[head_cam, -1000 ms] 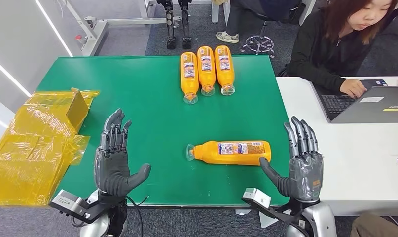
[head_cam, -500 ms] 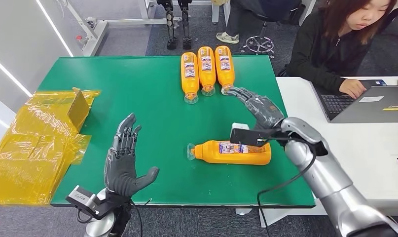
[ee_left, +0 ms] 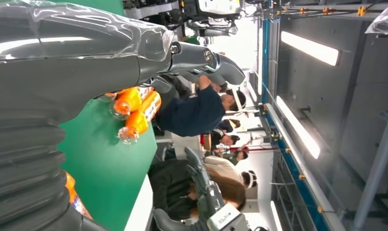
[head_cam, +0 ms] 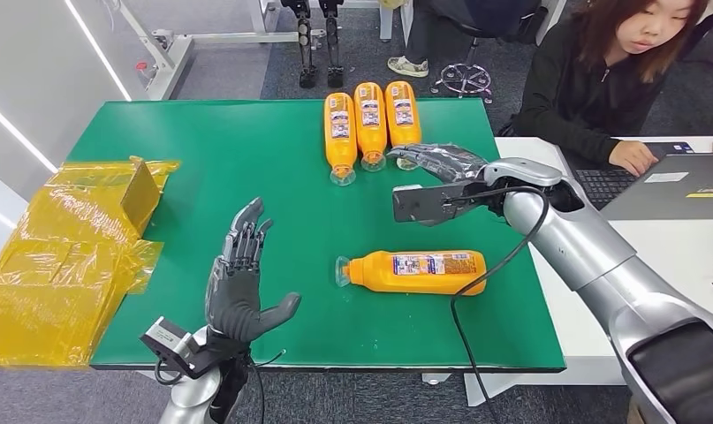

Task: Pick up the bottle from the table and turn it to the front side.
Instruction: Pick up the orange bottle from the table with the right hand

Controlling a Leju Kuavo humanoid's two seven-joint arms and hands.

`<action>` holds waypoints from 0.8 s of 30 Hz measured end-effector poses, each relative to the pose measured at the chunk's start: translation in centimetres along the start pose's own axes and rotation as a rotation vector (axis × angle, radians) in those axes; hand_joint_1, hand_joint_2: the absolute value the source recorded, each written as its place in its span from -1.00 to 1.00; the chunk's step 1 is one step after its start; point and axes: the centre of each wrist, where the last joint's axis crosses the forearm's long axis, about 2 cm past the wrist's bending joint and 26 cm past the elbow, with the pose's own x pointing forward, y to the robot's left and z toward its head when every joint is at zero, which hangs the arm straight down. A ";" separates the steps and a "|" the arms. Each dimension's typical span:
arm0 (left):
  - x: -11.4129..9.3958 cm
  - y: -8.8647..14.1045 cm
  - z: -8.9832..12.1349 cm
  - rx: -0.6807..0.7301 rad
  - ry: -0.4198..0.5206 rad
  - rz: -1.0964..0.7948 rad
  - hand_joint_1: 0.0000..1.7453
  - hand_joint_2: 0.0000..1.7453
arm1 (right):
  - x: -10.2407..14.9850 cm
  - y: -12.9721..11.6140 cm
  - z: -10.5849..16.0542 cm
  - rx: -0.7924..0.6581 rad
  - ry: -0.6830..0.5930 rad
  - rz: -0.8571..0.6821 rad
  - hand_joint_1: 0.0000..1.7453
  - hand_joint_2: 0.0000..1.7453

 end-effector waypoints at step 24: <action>0.1 -0.6 -2.9 -0.034 0.008 0.044 -1.00 1.00 | -1.5 9.8 -0.1 0.245 0.080 -0.104 -1.00 1.00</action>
